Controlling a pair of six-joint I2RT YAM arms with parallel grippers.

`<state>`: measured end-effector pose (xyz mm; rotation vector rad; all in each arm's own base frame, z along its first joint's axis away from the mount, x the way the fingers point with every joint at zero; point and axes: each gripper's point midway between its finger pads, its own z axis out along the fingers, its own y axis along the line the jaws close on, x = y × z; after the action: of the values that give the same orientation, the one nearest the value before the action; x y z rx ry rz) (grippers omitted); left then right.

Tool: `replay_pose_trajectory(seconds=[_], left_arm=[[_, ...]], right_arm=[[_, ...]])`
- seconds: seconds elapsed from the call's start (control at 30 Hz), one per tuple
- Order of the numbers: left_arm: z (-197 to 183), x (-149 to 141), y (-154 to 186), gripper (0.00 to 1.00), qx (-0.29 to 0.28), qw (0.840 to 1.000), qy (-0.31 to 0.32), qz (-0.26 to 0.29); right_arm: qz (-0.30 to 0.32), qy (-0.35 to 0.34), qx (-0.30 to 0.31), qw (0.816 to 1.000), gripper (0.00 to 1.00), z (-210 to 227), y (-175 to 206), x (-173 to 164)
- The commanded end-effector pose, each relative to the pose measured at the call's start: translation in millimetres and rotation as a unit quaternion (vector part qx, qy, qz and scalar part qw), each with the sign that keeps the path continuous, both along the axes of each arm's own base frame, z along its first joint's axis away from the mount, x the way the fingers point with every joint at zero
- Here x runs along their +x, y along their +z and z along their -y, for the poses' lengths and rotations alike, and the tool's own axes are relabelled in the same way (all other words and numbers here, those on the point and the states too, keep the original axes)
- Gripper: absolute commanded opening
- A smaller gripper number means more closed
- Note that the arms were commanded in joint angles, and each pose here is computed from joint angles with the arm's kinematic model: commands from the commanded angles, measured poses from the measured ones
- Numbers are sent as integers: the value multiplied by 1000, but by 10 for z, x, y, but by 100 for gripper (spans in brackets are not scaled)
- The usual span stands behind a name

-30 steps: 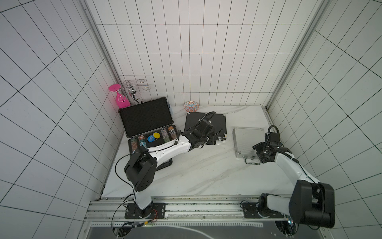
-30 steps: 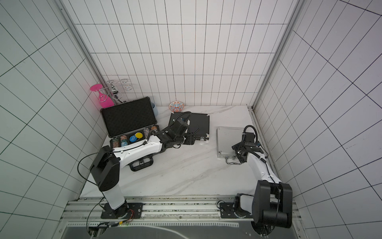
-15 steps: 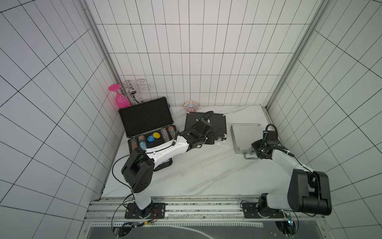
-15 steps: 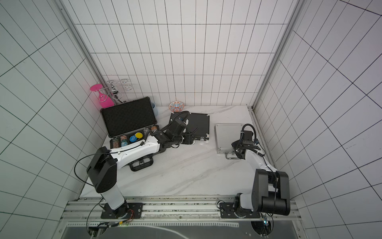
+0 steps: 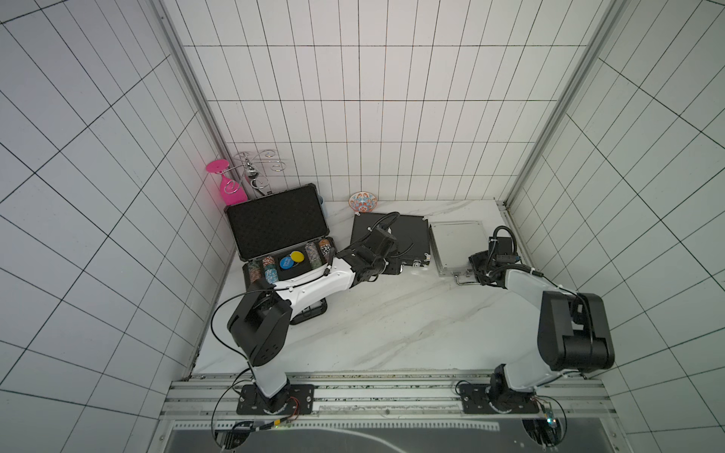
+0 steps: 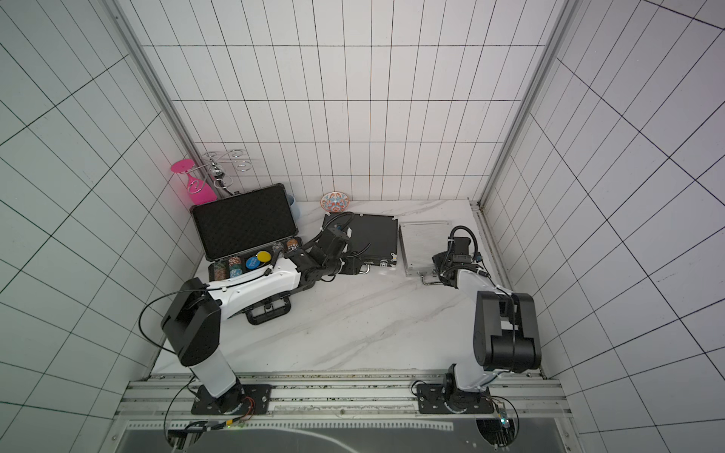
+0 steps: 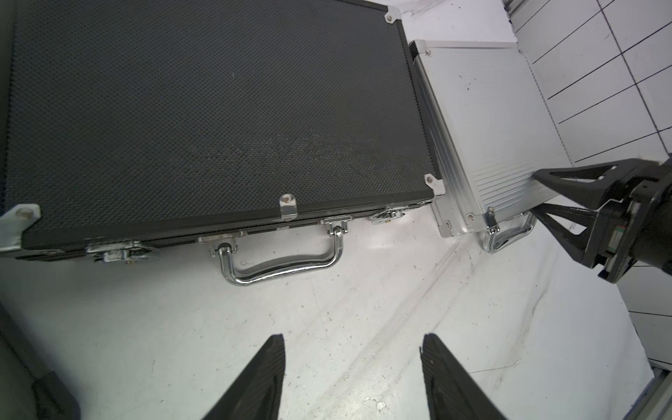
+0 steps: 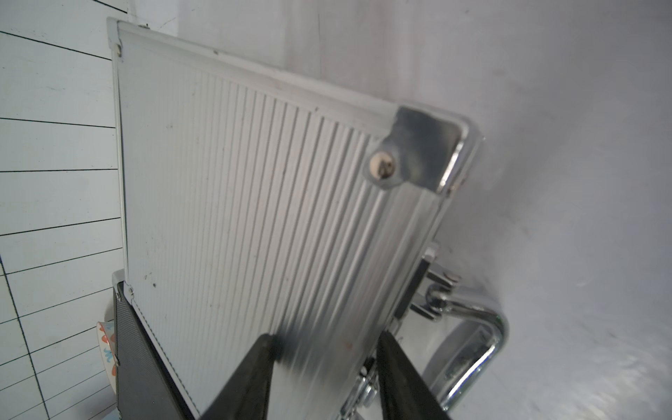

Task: Close the poker set cases
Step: Move the poker set case to the center of the board.

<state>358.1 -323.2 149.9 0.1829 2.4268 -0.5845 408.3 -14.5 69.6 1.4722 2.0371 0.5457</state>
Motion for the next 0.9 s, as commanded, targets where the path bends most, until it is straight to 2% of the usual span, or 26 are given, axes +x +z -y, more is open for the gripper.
replay_pose_trajectory(seconds=[0.0,0.37,0.6,0.73,0.87], left_arm=[[-168,39,107,61,4,1000,15,15],[-332,115,81,61,9,999,32,14],[-432,181,75,61,8,999,44,11],[-483,207,182,61,7,999,50,20],[-667,299,323,62,14,997,73,31]], right_arm=[[-23,-8,18,1000,47,-70,-100,126],[-36,-7,21,999,47,-125,-287,392],[-23,5,14,1000,47,-138,-165,560],[-1,27,-12,1000,53,-115,90,633],[40,69,-73,994,61,-81,628,761]])
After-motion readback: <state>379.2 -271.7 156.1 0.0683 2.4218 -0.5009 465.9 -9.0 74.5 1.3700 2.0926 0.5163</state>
